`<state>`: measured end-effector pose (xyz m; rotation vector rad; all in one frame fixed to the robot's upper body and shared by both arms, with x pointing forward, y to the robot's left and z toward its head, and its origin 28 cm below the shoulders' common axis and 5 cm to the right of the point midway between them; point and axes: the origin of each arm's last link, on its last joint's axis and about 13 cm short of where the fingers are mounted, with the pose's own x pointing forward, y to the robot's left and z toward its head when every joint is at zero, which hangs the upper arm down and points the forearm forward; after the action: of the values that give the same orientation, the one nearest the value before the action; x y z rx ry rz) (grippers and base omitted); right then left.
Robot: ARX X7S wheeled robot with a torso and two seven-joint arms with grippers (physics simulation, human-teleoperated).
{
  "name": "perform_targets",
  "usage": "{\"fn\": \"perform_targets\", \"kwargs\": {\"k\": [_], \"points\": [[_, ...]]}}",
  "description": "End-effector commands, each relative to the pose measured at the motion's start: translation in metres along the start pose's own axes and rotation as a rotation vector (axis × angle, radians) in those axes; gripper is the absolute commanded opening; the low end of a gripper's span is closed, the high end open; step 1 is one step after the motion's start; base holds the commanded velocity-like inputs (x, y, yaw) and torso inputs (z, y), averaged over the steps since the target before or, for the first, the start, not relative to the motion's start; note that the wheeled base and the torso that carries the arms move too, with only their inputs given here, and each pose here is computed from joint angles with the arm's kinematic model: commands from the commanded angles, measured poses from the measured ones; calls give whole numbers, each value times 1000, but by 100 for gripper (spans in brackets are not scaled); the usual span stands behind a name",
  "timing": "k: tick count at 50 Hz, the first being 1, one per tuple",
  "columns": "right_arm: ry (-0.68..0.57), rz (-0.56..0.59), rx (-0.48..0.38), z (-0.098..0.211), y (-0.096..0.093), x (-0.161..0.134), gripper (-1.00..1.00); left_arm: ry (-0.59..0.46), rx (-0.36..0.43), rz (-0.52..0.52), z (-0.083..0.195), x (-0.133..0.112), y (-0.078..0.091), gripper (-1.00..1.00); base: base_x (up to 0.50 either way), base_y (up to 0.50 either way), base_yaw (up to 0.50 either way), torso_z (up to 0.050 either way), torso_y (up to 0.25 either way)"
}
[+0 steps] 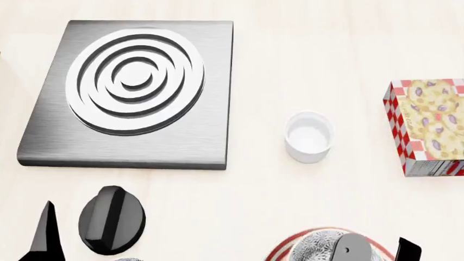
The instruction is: Pick the akita bowl on the ramekin and place it on the plate.
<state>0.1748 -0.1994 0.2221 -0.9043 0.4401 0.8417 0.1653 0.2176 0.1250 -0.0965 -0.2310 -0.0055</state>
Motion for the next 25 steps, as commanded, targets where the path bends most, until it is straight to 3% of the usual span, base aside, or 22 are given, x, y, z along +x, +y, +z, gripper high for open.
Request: {"fn": "perform_targets", "kwargs": {"k": [1, 25], "points": [[-7, -24, 17, -8, 5, 5, -100, 0, 0, 0, -1, 0, 0, 100, 0, 0, 0, 0, 0], [14, -42, 64, -23, 12, 9, -100, 1, -6, -3, -1, 0, 0, 100, 0, 0, 0, 0, 0]]}}
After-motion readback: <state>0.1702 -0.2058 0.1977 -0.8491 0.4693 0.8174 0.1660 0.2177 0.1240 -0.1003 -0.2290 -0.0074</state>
